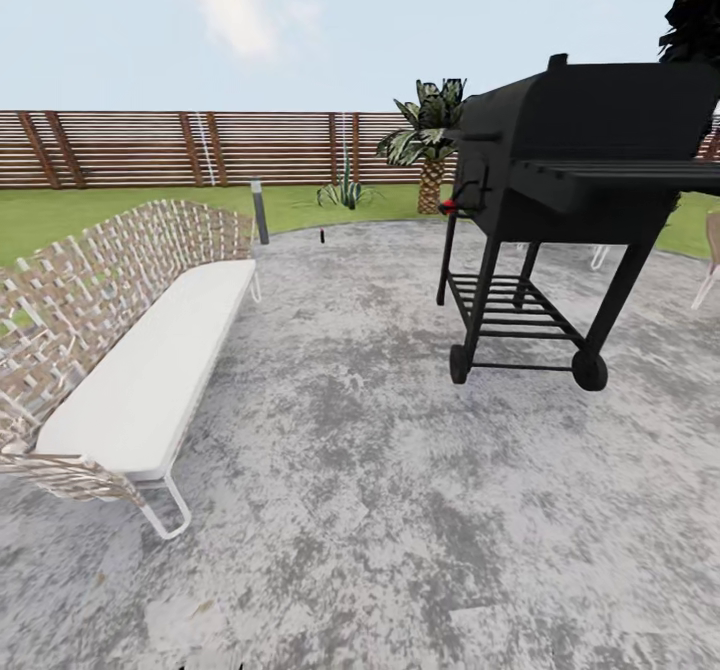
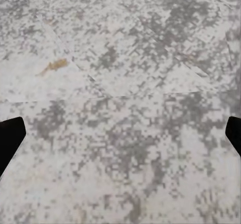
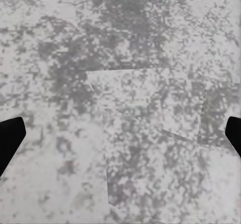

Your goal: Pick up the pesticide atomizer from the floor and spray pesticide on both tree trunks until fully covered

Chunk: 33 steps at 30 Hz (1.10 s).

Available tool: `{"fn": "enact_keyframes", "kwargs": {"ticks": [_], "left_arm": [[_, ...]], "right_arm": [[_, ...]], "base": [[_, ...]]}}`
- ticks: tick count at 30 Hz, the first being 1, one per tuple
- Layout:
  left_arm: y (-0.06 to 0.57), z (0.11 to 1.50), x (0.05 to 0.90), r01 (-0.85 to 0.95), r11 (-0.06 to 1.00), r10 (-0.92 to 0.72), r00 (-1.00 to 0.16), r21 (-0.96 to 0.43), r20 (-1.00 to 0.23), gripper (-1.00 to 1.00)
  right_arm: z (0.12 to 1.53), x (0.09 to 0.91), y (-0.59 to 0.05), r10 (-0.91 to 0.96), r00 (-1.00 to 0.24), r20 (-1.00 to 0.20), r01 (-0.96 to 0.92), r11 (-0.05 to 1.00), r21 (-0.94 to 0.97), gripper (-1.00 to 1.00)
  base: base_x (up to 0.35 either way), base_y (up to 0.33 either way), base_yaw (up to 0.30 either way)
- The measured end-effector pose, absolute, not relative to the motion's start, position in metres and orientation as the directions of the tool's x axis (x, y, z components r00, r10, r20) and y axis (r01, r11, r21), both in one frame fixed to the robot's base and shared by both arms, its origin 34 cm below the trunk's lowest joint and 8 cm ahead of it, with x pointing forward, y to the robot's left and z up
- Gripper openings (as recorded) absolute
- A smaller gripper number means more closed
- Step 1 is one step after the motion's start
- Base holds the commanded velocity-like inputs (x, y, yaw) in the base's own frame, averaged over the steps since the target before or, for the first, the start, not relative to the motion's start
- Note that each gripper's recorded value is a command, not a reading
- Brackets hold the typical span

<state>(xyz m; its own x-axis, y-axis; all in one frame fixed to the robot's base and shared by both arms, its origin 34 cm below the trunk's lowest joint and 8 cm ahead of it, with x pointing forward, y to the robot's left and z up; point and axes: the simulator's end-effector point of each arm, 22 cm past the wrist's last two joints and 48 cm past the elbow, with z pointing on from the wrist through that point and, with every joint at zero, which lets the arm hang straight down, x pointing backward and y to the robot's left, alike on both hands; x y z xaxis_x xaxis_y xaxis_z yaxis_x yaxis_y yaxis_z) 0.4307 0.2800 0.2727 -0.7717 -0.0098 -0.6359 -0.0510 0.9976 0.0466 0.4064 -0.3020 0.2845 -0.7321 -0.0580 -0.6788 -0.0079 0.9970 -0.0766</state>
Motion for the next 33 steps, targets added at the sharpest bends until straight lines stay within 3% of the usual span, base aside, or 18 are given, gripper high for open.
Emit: {"fn": "enact_keyframes", "kwargs": {"ticks": [33], "left_arm": [[0.2817,0.2731,0.4315,-0.050,0.998,-0.007,-0.771,0.049,-0.637,1.00]], "right_arm": [[0.2840,0.4057,-0.3011,-0.061,-0.733,-0.677,-0.012,0.997,-0.076,1.00]], "base": [[0.340,0.000,-0.001]]}}
